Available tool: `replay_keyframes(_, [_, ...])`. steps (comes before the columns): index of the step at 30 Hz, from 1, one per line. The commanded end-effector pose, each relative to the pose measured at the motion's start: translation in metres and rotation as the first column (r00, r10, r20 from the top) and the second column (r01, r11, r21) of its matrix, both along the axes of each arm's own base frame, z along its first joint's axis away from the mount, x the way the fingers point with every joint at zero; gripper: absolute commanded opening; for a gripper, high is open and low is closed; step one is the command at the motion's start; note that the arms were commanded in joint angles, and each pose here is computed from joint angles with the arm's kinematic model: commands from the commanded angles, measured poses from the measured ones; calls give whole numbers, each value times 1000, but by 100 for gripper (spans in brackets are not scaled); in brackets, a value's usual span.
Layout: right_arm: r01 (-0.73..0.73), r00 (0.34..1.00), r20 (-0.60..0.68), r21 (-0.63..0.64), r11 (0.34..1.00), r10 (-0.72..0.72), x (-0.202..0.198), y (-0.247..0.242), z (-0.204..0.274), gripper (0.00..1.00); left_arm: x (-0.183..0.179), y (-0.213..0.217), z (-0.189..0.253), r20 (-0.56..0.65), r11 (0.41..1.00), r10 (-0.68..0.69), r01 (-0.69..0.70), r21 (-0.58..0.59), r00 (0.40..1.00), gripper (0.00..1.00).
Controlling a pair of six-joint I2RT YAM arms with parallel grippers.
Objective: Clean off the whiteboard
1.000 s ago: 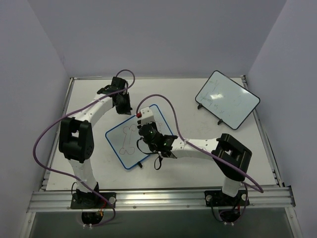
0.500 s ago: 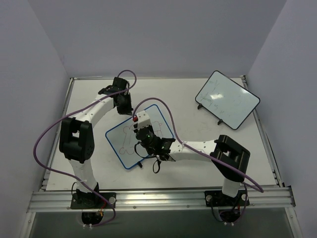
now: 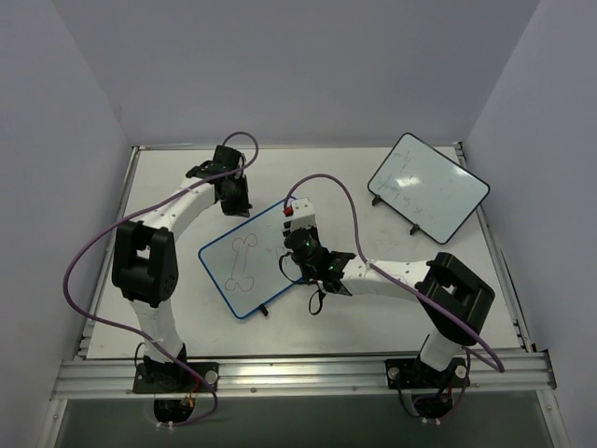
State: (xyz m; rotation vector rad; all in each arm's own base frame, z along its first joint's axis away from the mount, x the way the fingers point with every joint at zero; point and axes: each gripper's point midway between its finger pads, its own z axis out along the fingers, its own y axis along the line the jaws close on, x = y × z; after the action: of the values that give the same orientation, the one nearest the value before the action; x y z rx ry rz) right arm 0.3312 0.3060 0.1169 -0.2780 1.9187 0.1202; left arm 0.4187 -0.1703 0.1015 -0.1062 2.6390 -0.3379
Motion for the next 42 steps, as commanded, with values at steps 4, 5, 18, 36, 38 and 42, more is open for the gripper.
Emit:
replay_keyframes(4, [30, 999, 37, 58, 998, -32, 4, -4, 20, 20, 7, -5, 9, 53, 1000, -15, 16, -4, 998, 4])
replay_keyframes(5, [22, 999, 37, 60, 998, -25, 5, -2, 21, 20, 7, -6, 9, 53, 1000, -16, 16, -3, 998, 4])
replay_keyframes(18, [-86, 995, 50, 48, 995, 83, 8, 56, 40, 19, 5, -8, 10, 58, 1000, -25, 25, 2, 998, 4])
replay_keyframes(36, [-125, 990, 71, 93, 988, 119, -10, 55, 69, 35, 5, -10, 11, 60, 1000, -26, 26, -1, 998, 5])
replay_keyframes(38, [-119, 991, 67, 90, 989, 113, -8, 47, 73, 36, 5, -10, 9, 56, 1000, -28, 28, -1, 998, 5])
replay_keyframes(42, [-106, 993, 67, 127, 986, 98, 3, 20, 85, 37, 5, -10, 9, 56, 1000, -26, 26, 0, 998, 5])
